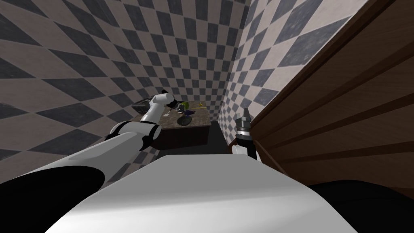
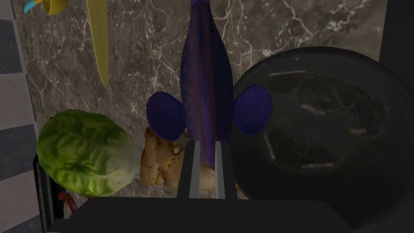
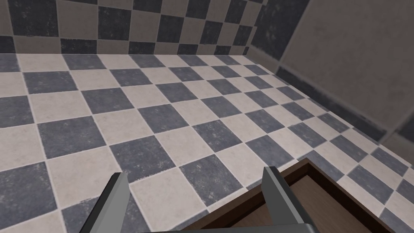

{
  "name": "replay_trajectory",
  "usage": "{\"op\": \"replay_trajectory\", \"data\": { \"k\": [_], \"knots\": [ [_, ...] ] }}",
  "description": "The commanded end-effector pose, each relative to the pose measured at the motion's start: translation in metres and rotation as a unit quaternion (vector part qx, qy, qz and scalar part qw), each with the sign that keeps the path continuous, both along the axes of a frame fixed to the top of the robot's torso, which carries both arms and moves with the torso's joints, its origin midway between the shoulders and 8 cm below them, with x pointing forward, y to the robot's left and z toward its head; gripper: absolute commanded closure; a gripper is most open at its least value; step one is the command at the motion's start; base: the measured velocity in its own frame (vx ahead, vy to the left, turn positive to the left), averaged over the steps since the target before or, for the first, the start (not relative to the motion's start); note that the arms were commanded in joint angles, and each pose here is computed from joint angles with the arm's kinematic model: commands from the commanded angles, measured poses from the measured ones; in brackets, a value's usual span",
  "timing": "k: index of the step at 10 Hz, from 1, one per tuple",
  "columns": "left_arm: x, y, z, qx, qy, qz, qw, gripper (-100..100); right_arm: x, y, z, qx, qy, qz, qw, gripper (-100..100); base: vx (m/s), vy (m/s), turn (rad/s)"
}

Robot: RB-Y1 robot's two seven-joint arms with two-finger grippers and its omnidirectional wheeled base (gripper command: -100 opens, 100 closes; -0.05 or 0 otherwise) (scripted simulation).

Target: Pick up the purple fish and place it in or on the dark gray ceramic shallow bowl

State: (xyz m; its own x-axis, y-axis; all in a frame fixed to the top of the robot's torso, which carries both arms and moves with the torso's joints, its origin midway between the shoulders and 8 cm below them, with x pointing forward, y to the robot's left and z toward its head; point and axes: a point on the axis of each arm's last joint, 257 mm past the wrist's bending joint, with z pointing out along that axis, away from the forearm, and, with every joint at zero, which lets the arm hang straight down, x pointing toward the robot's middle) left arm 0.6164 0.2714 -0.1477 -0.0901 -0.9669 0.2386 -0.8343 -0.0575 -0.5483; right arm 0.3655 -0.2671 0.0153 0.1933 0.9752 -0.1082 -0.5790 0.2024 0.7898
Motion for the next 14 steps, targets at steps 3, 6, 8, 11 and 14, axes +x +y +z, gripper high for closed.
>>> {"op": "replay_trajectory", "data": {
  "k": [3,6,8,11,14],
  "knots": [
    [-0.011,-0.023,0.011,-0.029,0.016,-0.026,0.9991,100,0.000,0.000,0.000,0.000,0.000,0.000,1.0000,0,-0.023,0.134,-0.022],
    [-0.021,-0.041,0.022,-0.052,0.028,-0.050,0.9971,100,0.000,0.000,0.000,0.000,0.000,0.000,1.0000,0,-0.029,0.135,-0.026],
    [-0.028,-0.054,0.029,-0.066,0.036,-0.066,0.9949,100,0.000,0.000,0.000,0.000,0.000,0.000,1.0000,0,-0.026,0.125,-0.017],
    [-0.028,-0.051,0.026,-0.062,0.035,-0.062,0.9956,-100,0.000,0.000,0.000,0.000,0.000,0.000,1.0000,0,-0.004,0.021,-0.002],
    [-0.028,-0.051,0.026,-0.062,0.035,-0.061,0.9956,-100,0.000,0.000,0.000,0.000,0.000,0.000,1.0000,0,0.000,0.000,0.000]
  ]
}}
